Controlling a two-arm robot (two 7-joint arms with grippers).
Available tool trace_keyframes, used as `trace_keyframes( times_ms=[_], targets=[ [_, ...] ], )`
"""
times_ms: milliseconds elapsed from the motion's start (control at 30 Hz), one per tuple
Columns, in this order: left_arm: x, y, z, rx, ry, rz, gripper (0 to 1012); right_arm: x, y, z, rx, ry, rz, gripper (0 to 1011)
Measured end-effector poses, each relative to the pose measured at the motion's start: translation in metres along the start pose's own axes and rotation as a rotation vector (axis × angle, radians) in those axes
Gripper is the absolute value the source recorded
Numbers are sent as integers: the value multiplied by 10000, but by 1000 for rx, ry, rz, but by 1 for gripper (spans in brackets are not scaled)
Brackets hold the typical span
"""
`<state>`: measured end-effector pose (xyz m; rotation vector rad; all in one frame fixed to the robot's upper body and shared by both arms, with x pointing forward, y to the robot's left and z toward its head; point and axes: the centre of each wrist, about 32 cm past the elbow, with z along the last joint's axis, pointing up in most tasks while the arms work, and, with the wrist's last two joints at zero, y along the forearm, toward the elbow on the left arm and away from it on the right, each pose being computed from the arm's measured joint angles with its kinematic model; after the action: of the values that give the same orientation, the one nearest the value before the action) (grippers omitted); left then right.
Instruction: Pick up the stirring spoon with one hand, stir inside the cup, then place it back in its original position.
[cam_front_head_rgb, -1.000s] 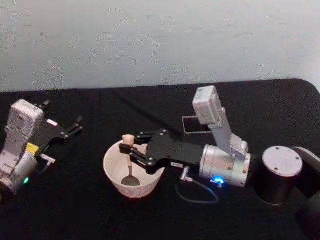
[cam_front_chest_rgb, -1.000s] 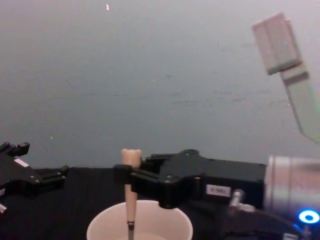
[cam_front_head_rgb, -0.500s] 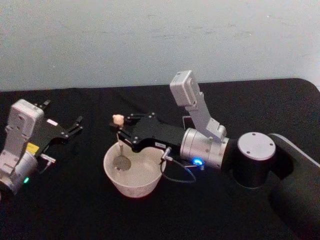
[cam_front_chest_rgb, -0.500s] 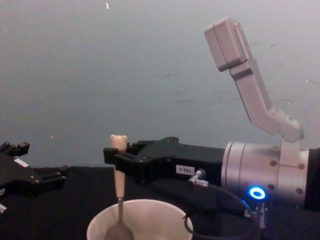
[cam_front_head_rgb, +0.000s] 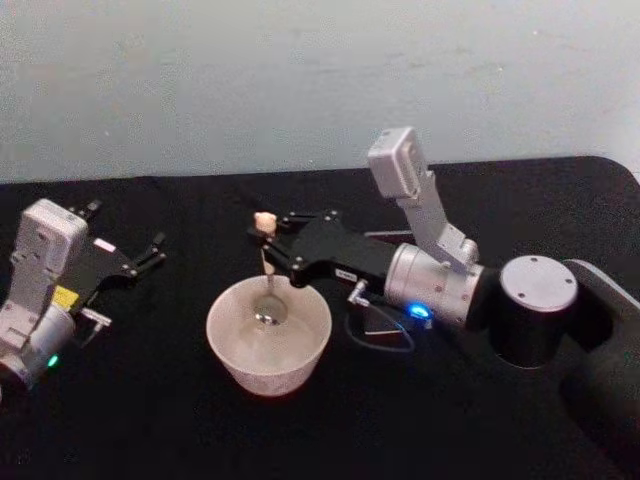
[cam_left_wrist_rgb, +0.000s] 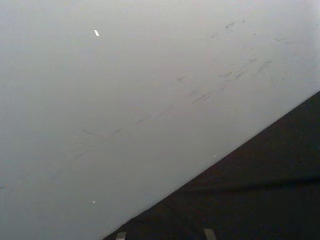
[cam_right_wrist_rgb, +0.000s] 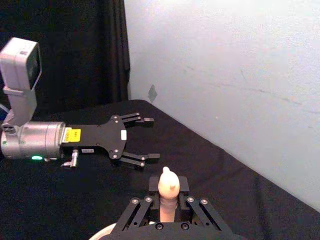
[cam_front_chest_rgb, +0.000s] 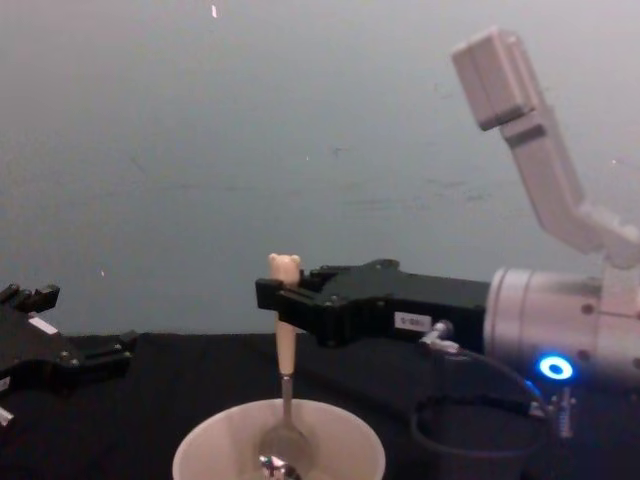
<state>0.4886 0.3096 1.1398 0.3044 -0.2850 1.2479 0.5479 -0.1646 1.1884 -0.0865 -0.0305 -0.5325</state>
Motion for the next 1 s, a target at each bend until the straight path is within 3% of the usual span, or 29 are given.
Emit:
trace_keyframes(
  times_ms=[233,500,733,1000],
  targets=[
    [0,0,0,0,0,0,1001,-36,-185,3,-6,-4,19,214],
    [0,0,0,0,0,0,1001,-153,-330,-7,-16,-3,72,213],
    [0,0,0,0,0,0,1001,-217,-266,11,-6,-4,86,214],
    [0,0,0,0,0,0,1001,-243,-57,18,4,1,71,214]
  ],
)
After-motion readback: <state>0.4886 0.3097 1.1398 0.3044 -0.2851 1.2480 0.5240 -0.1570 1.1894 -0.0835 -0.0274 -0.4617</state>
